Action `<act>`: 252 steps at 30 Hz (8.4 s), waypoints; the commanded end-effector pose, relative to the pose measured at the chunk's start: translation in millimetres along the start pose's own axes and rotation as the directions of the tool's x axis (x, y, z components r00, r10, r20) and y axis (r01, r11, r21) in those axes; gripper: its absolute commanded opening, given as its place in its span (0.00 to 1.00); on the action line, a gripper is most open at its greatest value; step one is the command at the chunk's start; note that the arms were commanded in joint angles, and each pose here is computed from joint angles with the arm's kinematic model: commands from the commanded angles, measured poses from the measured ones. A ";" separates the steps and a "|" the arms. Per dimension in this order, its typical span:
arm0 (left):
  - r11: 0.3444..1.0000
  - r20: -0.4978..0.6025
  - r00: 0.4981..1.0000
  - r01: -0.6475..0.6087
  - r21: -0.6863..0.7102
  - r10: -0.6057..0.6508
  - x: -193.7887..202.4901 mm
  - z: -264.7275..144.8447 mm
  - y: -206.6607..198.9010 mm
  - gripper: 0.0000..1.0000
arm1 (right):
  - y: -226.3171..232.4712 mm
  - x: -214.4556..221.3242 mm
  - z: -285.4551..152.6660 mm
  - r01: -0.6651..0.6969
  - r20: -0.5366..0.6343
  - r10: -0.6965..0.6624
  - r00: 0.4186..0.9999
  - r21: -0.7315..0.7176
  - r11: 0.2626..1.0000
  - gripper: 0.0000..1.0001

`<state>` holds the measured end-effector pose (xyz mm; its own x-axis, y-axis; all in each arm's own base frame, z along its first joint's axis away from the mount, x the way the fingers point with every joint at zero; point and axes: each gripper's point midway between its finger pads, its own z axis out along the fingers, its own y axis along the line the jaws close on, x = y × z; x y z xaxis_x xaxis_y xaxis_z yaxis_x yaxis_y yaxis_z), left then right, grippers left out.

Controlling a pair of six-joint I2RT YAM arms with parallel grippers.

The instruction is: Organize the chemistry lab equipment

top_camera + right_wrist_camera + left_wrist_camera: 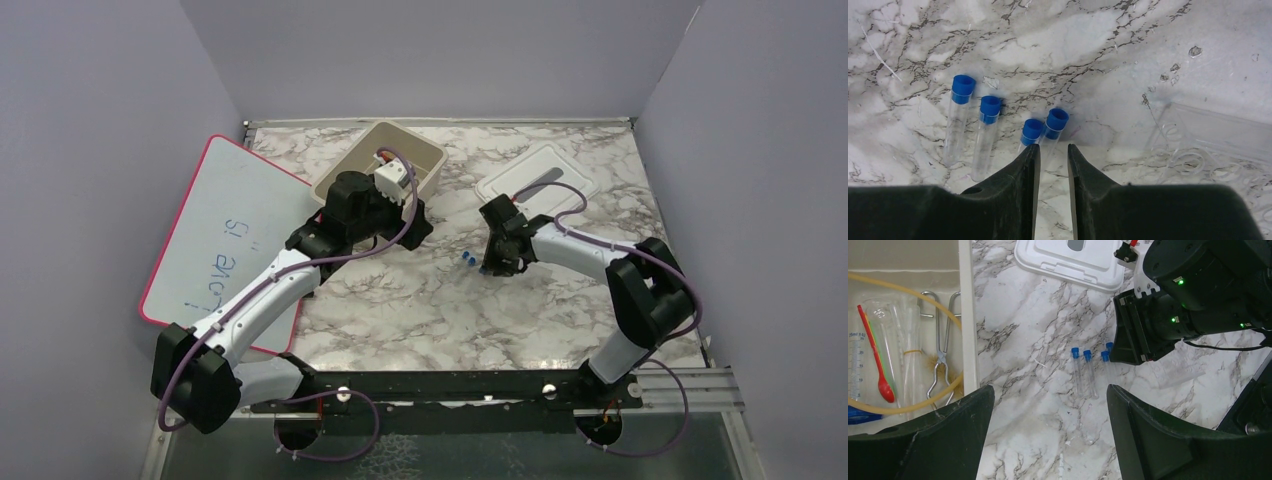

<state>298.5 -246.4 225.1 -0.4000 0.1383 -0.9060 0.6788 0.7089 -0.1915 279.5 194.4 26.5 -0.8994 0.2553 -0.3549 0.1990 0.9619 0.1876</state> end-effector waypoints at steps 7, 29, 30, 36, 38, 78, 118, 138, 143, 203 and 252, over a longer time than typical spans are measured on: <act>0.999 0.004 1.000 0.006 0.043 -0.007 -2.1 4.2 -7.5 0.85 | 2.2 3.7 12.0 0.011 -0.023 -0.011 1.000 0.026 1.000 0.33; 0.919 0.052 0.947 0.294 0.262 -0.317 -0.4 15.2 -49.6 0.91 | 39.1 -64.3 -91.0 0.046 0.361 0.068 0.930 -0.300 0.953 0.17; 0.903 0.062 0.938 0.308 0.300 -0.340 -3.7 15.2 -57.3 0.88 | 43.4 -67.6 -104.1 0.055 0.385 0.087 0.919 -0.344 0.937 0.18; 0.841 0.054 0.915 0.343 0.419 -0.400 -17.0 22.5 -101.5 0.79 | 64.1 -74.8 -168.3 0.102 0.447 0.195 0.873 -0.559 0.823 0.19; 0.824 0.051 0.907 0.355 0.442 -0.418 -20.8 25.8 -113.6 0.77 | 68.8 -73.7 -182.9 0.103 0.438 0.225 0.871 -0.609 0.787 0.19; 0.957 -0.004 0.963 0.269 0.107 -0.270 27.1 64.5 -65.4 0.15 | -106.7 -50.8 -117.2 -0.268 0.344 0.240 0.908 0.037 0.963 0.69; 0.921 -0.025 0.977 0.207 0.330 -0.211 26.9 62.7 -101.4 0.18 | -12.0 -68.9 -111.5 0.164 0.266 -0.063 0.962 -0.377 0.912 0.70; 0.917 0.011 0.990 0.127 0.377 -0.142 24.0 53.6 -107.7 0.18 | 76.7 -67.2 -185.4 0.107 0.089 -0.060 0.994 -0.780 0.617 0.52; 0.912 0.005 0.991 0.124 0.390 -0.137 25.8 52.9 -111.1 0.18 | 80.1 -68.5 -180.2 0.100 0.079 -0.062 0.995 -0.787 0.609 0.48; 0.990 0.032 0.991 0.133 -0.038 -0.132 22.1 31.7 -37.1 0.70 | 10.5 -113.1 -103.6 0.235 0.595 -0.209 0.776 0.035 0.971 0.19; 0.960 0.066 0.969 0.244 -0.138 -0.237 32.1 15.9 -21.2 0.69 | 2.6 -75.0 -56.4 0.294 0.679 -0.220 0.700 0.006 0.956 0.18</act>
<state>286.3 -270.1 184.3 -0.5040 -0.0037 -0.8637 0.4880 0.8239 -0.2882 324.1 166.9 93.4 -0.4691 0.0177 -0.8829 -0.0360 0.9986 0.0391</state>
